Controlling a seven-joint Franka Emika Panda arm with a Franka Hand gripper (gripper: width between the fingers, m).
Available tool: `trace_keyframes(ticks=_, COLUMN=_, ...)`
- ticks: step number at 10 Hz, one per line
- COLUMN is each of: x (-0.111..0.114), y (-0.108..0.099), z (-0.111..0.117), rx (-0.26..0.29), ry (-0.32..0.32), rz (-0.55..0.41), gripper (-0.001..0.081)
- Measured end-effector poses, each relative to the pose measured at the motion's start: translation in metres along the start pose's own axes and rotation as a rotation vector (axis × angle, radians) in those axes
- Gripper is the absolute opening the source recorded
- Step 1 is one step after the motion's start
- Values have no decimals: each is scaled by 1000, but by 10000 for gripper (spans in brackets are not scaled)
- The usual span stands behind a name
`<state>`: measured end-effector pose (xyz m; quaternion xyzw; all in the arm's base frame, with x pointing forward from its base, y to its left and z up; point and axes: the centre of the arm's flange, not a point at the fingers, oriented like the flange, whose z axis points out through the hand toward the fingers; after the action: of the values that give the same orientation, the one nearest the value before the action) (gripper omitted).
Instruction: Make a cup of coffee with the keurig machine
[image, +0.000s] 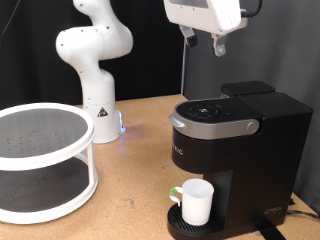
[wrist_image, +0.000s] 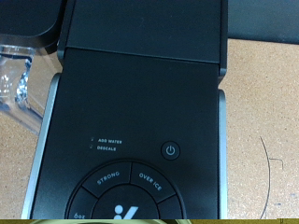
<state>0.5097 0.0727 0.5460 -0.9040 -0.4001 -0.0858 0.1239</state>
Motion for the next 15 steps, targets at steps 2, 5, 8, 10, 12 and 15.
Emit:
trace_keyframes(ticks=2, x=-3, y=2, z=8, rx=-5, ry=-24, rz=9, gripper=805)
trace_keyframes(ticks=5, x=-5, y=11, z=37, rx=-60, ry=-53, rz=9, gripper=805)
trace_keyframes(ticks=8, x=-9, y=16, z=61, rx=-78, ry=-47, rz=10, gripper=805)
trace_keyframes(ticks=10, x=-11, y=17, z=75, rx=-85, ry=-39, rz=-14, gripper=650)
trace_keyframes(ticks=12, x=-13, y=14, z=86, rx=-89, ry=-25, rz=-33, gripper=516)
trace_keyframes(ticks=15, x=-14, y=10, z=98, rx=-103, ry=-16, rz=-47, gripper=167)
